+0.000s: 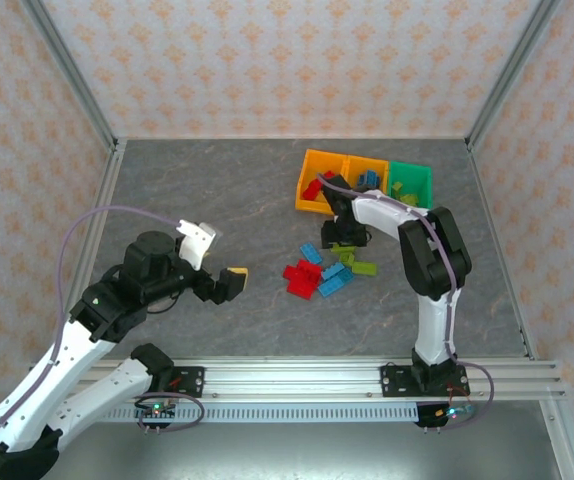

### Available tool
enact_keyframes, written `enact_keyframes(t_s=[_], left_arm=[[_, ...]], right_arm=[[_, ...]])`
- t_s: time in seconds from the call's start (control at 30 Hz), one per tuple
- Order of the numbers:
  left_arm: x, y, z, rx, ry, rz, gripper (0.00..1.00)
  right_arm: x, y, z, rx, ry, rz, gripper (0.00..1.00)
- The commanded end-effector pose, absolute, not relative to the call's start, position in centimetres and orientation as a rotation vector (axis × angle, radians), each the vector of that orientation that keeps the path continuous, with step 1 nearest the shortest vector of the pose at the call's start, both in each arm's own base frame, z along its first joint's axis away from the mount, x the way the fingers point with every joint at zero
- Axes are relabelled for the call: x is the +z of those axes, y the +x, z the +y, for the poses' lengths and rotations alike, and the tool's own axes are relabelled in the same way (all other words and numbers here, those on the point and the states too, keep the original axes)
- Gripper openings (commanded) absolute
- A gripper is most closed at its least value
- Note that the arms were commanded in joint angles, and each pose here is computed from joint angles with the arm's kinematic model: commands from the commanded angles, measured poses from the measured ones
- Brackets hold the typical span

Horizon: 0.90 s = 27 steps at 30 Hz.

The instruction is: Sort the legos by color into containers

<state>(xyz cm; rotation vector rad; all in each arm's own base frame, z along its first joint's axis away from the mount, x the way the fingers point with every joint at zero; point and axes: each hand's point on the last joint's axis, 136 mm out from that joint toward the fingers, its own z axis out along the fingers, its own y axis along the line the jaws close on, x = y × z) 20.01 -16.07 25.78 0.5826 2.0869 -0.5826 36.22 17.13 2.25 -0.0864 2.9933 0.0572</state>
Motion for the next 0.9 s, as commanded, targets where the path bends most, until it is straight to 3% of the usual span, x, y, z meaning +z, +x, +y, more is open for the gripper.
enact_keyframes(t_s=[0.0, 0.3, 0.57, 0.87], left_arm=[[25.1, 19.9, -15.8, -0.552, 0.593, 2.098, 1.0], [25.5, 20.0, -16.2, -0.559, 0.627, 2.073, 1.0], [26.7, 19.6, -16.5, -0.591, 0.641, 2.037, 1.0], [27.3, 19.3, -16.1, -0.589, 0.629, 2.028, 1.0]], right_arm=[[2.3, 35.2, 16.5, 0.052, -0.032, 3.011, 0.52], [11.2, 37.4, 14.5, 0.125, 0.271, 2.714, 0.48], [17.8, 41.9, 4.7, 0.242, 0.886, 2.354, 0.49], [15.7, 48.6, -1.6, 0.312, 1.163, 2.343, 0.51]])
